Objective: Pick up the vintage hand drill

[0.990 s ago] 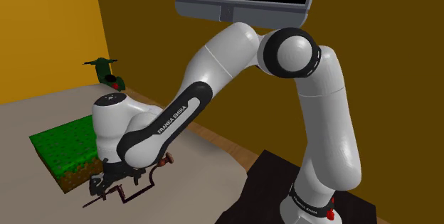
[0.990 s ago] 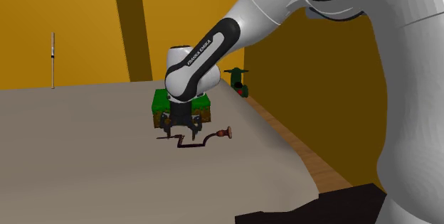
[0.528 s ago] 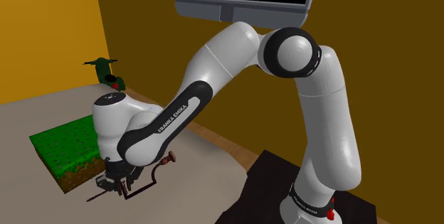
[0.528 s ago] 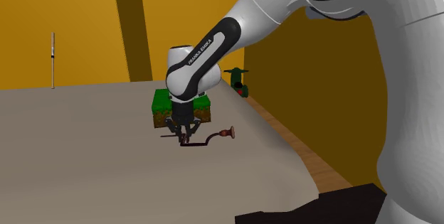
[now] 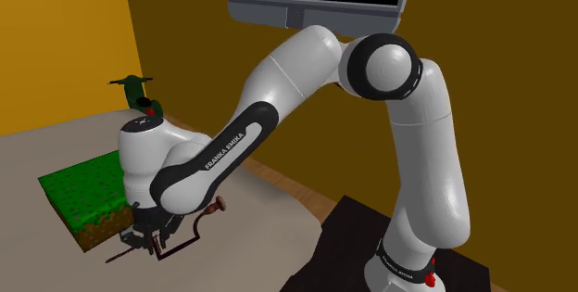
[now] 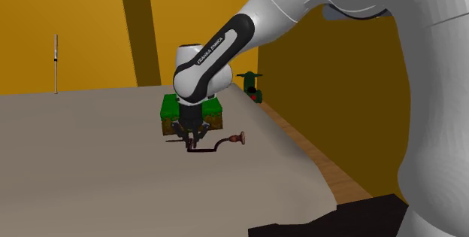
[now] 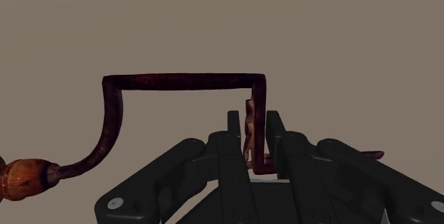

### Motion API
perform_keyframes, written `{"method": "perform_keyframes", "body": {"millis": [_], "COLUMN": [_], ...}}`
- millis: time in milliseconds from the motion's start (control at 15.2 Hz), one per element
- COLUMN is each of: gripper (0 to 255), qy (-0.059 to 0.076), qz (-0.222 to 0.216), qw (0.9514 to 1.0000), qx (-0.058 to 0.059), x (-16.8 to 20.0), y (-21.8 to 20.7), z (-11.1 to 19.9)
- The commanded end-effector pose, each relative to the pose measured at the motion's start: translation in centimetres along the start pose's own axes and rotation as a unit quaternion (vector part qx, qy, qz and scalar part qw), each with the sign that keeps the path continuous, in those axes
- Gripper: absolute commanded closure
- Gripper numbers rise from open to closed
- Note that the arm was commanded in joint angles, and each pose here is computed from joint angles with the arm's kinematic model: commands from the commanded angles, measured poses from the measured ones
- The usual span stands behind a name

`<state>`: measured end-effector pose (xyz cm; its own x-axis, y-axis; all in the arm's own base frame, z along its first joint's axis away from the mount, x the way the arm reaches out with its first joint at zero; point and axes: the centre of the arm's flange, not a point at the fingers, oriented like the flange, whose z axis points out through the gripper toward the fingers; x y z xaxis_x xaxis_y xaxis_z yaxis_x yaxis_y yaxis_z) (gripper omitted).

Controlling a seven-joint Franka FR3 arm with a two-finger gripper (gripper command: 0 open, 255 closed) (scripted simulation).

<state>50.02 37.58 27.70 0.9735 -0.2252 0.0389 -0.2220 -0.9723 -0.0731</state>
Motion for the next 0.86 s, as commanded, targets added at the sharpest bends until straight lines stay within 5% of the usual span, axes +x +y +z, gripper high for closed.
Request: {"method": "perform_keyframes", "body": {"millis": [0,792], "gripper": [255,255], "qy": [0.000,0.000], "qz": [0.000,0.000], "qw": [1.0000,1.0000], "qx": [0.001,0.001], "x": [0.0,0.3], "y": [-0.1,-0.5], "z": [-1.0,-6.4]}}
